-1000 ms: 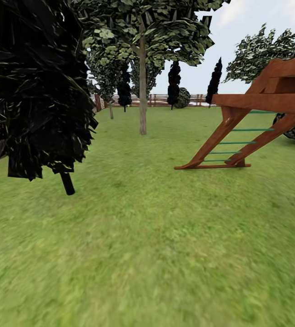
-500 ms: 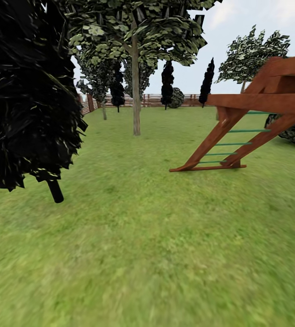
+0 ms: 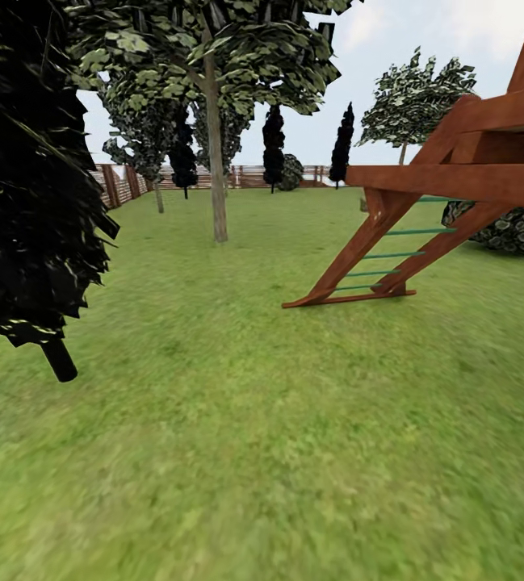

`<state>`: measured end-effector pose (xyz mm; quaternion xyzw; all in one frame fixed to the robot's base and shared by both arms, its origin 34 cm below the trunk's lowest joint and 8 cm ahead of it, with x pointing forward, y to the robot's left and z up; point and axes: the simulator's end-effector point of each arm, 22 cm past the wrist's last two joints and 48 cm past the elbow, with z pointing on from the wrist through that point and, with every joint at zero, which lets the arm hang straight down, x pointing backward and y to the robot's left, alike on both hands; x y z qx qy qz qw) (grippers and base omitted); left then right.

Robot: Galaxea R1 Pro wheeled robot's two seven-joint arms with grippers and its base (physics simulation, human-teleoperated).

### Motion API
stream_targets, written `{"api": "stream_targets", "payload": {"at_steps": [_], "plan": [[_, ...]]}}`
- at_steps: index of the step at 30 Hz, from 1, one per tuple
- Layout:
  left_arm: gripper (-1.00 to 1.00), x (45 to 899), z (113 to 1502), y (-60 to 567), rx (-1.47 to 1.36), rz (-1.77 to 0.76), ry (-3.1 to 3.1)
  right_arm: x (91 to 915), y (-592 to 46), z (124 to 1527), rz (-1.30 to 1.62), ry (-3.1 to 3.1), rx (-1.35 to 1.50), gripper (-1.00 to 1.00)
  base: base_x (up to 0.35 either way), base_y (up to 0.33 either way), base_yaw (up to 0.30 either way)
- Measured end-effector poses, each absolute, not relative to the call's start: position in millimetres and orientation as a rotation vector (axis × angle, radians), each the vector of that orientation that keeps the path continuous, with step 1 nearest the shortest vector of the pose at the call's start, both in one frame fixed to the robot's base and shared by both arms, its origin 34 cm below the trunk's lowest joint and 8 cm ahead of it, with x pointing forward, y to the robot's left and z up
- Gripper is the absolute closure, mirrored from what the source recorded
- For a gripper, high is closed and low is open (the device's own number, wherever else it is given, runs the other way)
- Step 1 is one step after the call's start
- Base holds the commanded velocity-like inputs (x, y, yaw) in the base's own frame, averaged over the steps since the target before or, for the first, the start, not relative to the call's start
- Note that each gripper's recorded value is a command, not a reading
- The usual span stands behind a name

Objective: Take the three Easter eggs out of the wicker basket on the lawn in the garden, then place them on the lawn next to a single tree (choose any tree) so that all three eggs are next to the same tree and none are left in the basket.

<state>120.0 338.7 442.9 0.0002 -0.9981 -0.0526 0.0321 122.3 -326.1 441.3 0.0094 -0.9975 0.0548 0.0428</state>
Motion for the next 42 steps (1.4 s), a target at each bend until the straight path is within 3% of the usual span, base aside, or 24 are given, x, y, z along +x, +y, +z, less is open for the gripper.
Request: {"api": "stream_targets", "payload": {"at_steps": [25,42], "plan": [[-1.0,120.0,442.9,338.7,0.001,-0.162,-3.073,122.1,-326.1,441.3,0.168,-3.05,0.026,-1.0,0.332,0.0,-0.007],[-1.0,120.4,442.8,338.6,-0.002,-0.162,-3.074,121.1,-324.2,441.1,0.159,-3.048,0.028,-1.0,0.016,0.0,0.001]]}}
